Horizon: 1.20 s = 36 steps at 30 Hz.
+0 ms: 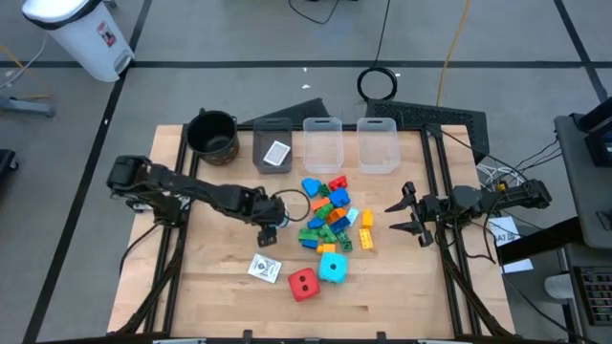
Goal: Pick & Place Toys
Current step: Put the playing card box into the black bin
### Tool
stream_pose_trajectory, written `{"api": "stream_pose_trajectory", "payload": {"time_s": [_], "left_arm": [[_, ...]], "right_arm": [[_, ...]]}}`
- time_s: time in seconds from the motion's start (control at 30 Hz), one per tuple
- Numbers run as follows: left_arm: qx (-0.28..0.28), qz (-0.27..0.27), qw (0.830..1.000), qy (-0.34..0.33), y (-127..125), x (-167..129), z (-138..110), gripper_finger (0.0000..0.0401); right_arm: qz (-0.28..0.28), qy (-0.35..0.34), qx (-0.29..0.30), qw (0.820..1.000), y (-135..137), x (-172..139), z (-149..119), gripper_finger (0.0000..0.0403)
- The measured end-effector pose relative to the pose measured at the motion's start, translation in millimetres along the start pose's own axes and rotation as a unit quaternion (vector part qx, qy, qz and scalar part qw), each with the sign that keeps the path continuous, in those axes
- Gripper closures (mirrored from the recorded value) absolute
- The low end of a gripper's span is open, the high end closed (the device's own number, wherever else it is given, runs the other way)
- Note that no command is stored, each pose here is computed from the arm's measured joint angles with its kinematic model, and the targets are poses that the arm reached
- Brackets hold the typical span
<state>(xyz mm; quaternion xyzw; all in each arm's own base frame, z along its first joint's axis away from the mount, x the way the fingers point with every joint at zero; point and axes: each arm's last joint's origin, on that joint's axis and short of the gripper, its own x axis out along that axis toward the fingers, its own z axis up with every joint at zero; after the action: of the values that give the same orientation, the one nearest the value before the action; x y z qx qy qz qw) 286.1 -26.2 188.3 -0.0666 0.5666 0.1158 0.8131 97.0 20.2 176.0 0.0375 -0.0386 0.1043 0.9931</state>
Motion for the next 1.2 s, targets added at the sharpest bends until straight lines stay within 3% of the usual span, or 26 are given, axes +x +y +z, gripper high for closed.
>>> {"api": "stream_pose_trajectory", "payload": {"time_s": [0.27,0.43,0.63,0.8,0.97,1.2], "left_arm": [[-0.139,0.091,0.98,-0.109,37,-71,26,0.0096],[-0.198,0.11,0.961,-0.161,76,-92,52,0.0096],[-0.262,0.134,0.94,-0.172,132,-76,66,0.0086],[-0.304,0.159,0.931,-0.124,170,-44,66,0.0086],[-0.329,0.151,0.929,-0.074,192,-9,64,0.0088],[-0.335,0.132,0.933,-0.023,200,26,61,0.0079]], "right_arm": [[0.0,0.0,0.0,1.0,0,0,0,0.0216],[0.0,0.0,0.0,1.0,0,0,0,0.0216],[0.0,0.0,0.0,1.0,0,0,0,0.0215],[0.0,0.001,0.0,1.0,0,0,0,0.0215],[0.0,0.006,0.0,1.0,0,1,-1,0.0215],[-0.001,0.008,0.0,1.0,0,1,-1,0.0215]]}}
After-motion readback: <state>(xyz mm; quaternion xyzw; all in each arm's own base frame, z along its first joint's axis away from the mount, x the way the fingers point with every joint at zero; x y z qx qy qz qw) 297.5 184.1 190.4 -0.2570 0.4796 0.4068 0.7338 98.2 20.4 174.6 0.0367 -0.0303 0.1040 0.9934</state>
